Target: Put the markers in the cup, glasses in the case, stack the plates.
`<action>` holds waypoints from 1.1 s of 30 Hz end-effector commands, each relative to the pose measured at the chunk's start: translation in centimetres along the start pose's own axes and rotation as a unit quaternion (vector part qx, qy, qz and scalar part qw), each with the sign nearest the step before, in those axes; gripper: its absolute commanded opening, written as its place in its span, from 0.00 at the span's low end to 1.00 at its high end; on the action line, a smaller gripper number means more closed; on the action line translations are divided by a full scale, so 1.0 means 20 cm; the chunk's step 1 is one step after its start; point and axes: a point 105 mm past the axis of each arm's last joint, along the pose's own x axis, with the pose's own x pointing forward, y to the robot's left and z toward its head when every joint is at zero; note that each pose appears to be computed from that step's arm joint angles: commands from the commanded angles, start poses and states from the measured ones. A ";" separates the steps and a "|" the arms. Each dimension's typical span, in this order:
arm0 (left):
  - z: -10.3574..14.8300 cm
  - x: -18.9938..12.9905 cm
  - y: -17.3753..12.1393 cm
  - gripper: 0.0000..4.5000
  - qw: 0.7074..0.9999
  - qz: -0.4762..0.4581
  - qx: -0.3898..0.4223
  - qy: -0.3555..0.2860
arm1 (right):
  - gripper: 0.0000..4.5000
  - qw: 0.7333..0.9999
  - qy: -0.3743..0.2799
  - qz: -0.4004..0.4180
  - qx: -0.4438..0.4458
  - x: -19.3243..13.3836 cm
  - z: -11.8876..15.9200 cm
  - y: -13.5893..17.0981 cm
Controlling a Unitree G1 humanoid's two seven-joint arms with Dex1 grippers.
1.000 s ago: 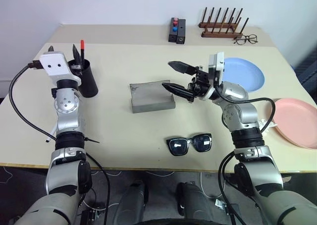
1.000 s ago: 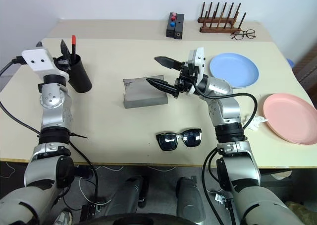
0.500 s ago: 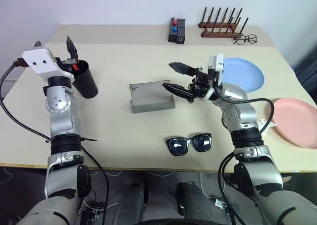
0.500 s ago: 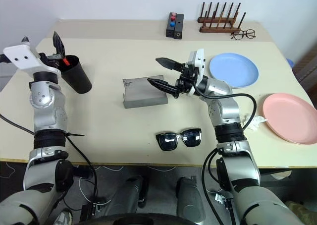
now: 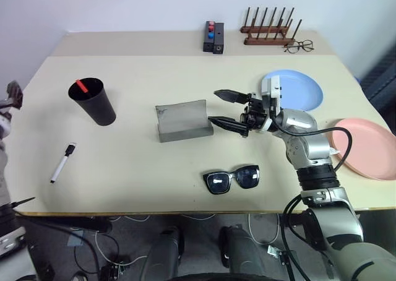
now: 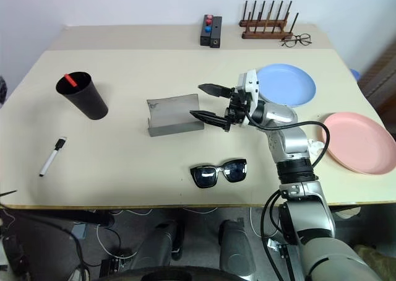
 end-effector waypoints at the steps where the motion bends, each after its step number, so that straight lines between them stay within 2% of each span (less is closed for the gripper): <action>1: -0.04 -0.08 0.02 0.98 0.999 -0.023 0.007 0.045 | 0.90 0.999 0.013 0.036 -0.012 -0.01 0.02 0.06; 4: -0.23 -0.17 -0.03 0.98 0.982 -0.087 0.050 0.159 | 0.90 0.998 0.025 0.049 -0.014 -0.03 -0.01 0.09; 9: -0.39 -0.26 -0.09 0.98 0.962 -0.133 0.041 0.236 | 0.90 0.994 0.069 0.086 -0.028 -0.07 -0.09 0.15; 15: -0.48 -0.25 -0.12 0.98 0.959 -0.111 0.034 0.258 | 0.90 0.987 0.097 0.122 -0.032 -0.07 -0.14 0.21; 33: -0.63 -0.21 -0.28 0.98 0.941 -0.141 0.027 0.306 | 0.90 0.990 0.070 0.119 -0.027 -0.05 -0.10 0.20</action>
